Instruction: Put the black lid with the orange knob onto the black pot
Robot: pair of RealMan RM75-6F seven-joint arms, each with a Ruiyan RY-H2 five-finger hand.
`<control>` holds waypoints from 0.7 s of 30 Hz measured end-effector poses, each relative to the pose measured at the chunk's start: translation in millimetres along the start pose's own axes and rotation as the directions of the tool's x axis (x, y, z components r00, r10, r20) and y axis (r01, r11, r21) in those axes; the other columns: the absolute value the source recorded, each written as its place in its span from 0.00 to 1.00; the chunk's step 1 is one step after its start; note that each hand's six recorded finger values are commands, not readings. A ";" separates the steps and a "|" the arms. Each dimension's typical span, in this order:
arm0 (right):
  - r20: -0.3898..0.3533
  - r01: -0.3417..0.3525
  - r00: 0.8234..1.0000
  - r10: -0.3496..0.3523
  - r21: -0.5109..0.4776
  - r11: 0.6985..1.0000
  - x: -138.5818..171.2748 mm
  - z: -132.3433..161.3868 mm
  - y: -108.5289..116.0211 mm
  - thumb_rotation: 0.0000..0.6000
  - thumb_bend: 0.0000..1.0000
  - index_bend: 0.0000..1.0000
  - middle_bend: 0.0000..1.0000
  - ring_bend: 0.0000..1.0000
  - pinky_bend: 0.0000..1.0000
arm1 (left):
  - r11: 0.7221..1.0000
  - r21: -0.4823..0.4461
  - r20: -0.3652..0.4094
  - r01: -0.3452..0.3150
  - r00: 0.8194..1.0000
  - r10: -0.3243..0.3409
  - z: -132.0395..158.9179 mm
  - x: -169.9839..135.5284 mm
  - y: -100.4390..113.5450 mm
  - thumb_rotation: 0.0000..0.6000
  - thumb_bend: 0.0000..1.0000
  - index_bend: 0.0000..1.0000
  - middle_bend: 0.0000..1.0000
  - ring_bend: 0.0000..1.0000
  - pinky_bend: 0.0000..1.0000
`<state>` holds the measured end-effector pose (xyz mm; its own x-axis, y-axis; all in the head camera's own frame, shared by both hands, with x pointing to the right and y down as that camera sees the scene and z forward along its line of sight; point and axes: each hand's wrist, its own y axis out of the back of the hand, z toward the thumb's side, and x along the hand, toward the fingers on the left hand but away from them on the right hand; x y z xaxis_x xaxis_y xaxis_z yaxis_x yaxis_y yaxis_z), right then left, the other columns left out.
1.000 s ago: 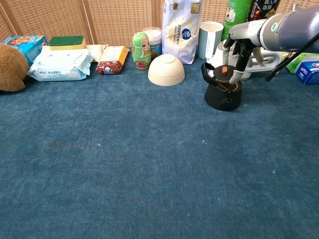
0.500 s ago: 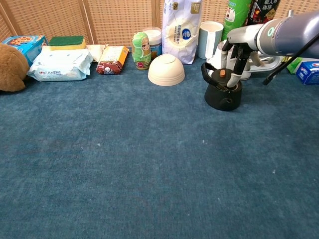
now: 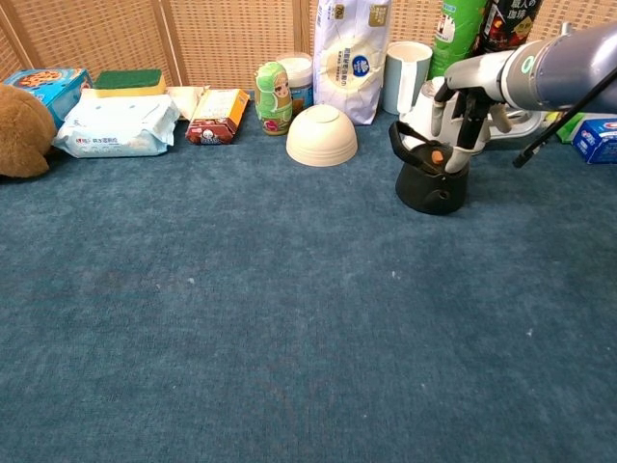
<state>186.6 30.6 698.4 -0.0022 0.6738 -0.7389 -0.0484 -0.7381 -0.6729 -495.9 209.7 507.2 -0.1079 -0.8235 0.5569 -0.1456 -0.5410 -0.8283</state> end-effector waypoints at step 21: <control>-0.036 0.116 0.993 -0.114 0.058 0.992 46.7 -34.7 38.6 1.00 0.14 0.23 0.31 0.31 0.39 | 1.000 -0.005 0.007 0.002 1.000 -0.002 -0.3 0.5 0.2 1.00 0.16 0.00 0.00 0.00 0.11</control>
<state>219.3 32.4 636.7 0.0391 0.7519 -0.6581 -0.1067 -0.6517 -0.7510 -496.2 209.2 507.3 -0.1003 -0.8236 0.5582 -0.1507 -0.5420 -0.8268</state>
